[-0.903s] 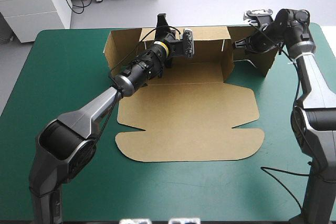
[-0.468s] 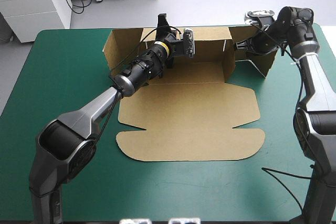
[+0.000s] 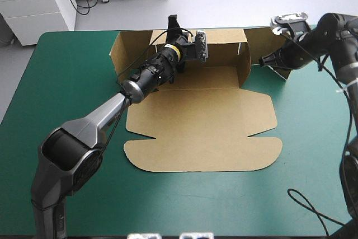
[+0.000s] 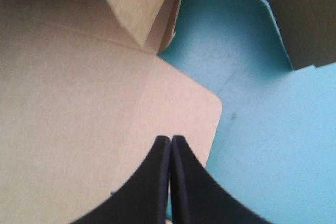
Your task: Fold the box
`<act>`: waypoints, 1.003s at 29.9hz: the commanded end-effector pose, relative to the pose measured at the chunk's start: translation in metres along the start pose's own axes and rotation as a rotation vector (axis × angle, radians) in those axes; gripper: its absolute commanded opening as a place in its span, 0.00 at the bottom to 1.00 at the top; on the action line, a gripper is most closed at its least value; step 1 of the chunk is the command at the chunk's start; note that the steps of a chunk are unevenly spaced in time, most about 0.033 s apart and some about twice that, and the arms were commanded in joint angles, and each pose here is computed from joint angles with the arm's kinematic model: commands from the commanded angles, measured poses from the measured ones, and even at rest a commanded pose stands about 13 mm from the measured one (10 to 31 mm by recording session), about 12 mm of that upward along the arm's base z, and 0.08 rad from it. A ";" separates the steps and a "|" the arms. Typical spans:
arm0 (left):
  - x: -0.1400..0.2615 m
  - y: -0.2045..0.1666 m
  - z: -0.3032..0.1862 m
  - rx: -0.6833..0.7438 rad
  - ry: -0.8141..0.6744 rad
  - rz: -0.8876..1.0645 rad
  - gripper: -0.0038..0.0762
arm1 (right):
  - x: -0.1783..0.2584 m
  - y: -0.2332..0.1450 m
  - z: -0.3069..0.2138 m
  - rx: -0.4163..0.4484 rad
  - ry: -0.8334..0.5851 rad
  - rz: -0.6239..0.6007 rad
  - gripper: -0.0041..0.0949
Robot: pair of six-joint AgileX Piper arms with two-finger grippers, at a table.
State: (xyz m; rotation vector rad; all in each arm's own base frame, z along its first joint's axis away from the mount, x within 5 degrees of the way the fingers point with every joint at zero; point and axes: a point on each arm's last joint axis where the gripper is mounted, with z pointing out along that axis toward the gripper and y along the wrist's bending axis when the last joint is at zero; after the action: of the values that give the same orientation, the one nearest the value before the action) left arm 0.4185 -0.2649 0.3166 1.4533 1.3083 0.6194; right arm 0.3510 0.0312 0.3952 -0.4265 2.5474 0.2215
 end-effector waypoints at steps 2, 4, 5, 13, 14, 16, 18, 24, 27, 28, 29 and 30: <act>-0.011 0.025 -0.021 -0.062 -0.049 -0.061 0.07 | 0.028 0.017 -0.045 0.006 -0.090 -0.067 0.02; -0.011 0.025 -0.021 -0.062 -0.049 -0.061 0.07 | 0.039 0.022 -0.055 0.026 -0.148 -0.079 0.02; -0.011 0.025 -0.021 -0.062 -0.049 -0.061 0.07 | 0.043 0.024 -0.061 0.034 -0.180 -0.088 0.02; -0.011 0.025 -0.021 -0.061 -0.049 -0.061 0.07 | 0.046 0.034 -0.107 0.142 -0.443 -0.191 0.02; -0.011 0.025 -0.021 -0.061 -0.049 -0.061 0.07 | 0.043 0.034 -0.112 0.165 -0.496 -0.195 0.02; -0.011 0.025 -0.021 -0.061 -0.049 -0.061 0.07 | 0.035 0.033 -0.119 0.189 -0.607 -0.169 0.02; -0.011 0.025 -0.021 -0.061 -0.049 -0.061 0.07 | 0.028 0.032 -0.125 0.201 -0.718 -0.143 0.02; -0.011 0.025 -0.021 -0.061 -0.049 -0.061 0.07 | 0.005 0.024 -0.125 0.225 -0.866 -0.102 0.02; -0.011 0.025 -0.021 -0.061 -0.049 -0.061 0.07 | -0.010 0.019 -0.116 0.218 -0.850 -0.104 0.02; -0.011 0.025 -0.021 -0.061 -0.049 -0.061 0.07 | -0.016 0.016 -0.110 0.210 -0.836 -0.099 0.02; -0.011 0.025 -0.021 -0.061 -0.049 -0.061 0.07 | -0.022 0.014 -0.104 0.200 -0.818 -0.092 0.02; -0.011 0.025 -0.021 -0.061 -0.049 -0.061 0.07 | -0.027 0.011 -0.097 0.186 -0.798 -0.079 0.02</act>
State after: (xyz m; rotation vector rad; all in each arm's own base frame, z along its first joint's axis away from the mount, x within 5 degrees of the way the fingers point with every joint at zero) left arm 0.4183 -0.2653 0.3165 1.4529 1.3092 0.6166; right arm 0.3137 0.0278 0.4730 -0.3313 1.8238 0.0866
